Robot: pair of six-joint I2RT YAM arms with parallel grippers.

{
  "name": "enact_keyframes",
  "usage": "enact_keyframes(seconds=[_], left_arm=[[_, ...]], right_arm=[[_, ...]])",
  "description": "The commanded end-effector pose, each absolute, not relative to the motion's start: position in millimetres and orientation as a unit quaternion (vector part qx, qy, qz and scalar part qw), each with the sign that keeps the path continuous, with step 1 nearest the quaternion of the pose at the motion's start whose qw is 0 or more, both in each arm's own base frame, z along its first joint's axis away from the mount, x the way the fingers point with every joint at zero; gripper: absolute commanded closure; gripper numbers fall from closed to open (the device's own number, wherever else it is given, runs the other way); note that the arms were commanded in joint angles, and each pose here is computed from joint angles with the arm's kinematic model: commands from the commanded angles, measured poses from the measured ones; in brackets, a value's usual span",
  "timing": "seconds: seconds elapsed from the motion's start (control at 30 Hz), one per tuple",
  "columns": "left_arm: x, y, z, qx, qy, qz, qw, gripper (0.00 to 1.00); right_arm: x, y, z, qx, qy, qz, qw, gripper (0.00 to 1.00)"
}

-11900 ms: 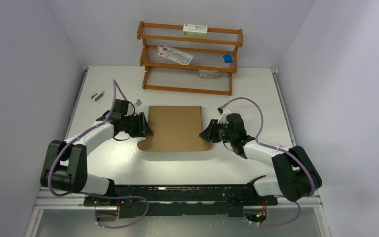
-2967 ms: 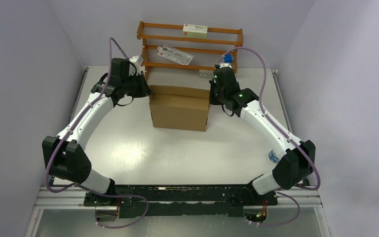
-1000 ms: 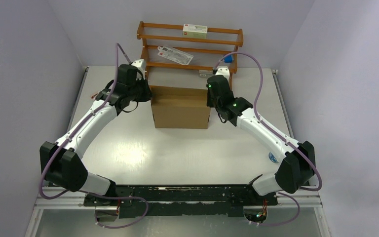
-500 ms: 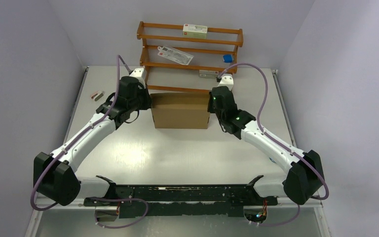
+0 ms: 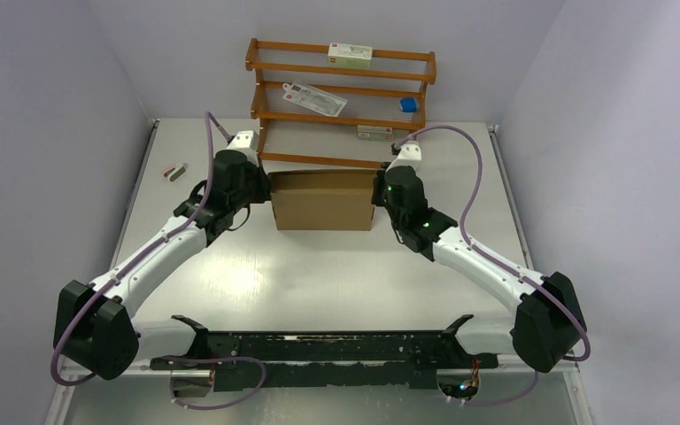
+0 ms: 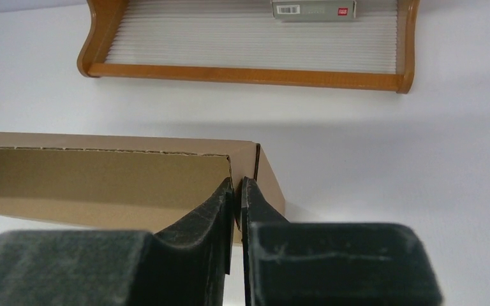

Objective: Fold the paper box

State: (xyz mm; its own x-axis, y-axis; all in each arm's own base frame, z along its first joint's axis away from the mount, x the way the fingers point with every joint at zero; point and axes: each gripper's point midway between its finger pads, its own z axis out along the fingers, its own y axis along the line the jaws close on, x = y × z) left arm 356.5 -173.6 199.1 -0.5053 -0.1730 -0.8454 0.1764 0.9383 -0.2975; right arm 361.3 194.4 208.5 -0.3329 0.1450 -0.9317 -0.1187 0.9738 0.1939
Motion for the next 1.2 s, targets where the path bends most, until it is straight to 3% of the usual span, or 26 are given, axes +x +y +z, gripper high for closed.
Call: enact_keyframes(seconds=[0.0,0.13,0.3,0.6,0.83,1.17], left_arm=[[317.3,-176.6,141.9,0.015,0.901,-0.167,0.399,0.92],[319.2,-174.1,159.4,0.012,0.894,-0.167,0.415,0.79],[321.8,-172.1,193.4,0.012,0.879,-0.173,0.444,0.53],[316.9,-163.3,247.2,0.017,0.858,-0.197,0.474,0.26],[336.1,-145.3,268.1,-0.018,0.848,-0.218,0.483,0.21],[367.8,-152.4,258.7,-0.041,0.846,-0.273,0.456,0.34]], right_arm=[[331.1,218.2,170.6,-0.037,0.842,0.154,0.516,0.86],[329.8,218.7,188.1,-0.041,0.832,0.163,0.528,0.77],[332.2,217.3,214.9,-0.040,0.824,0.164,0.541,0.54],[329.5,217.1,251.8,-0.026,0.819,0.185,0.542,0.24],[344.7,210.6,278.8,0.029,0.806,0.208,0.554,0.21],[373.0,197.8,267.1,0.091,0.804,0.206,0.550,0.36]])
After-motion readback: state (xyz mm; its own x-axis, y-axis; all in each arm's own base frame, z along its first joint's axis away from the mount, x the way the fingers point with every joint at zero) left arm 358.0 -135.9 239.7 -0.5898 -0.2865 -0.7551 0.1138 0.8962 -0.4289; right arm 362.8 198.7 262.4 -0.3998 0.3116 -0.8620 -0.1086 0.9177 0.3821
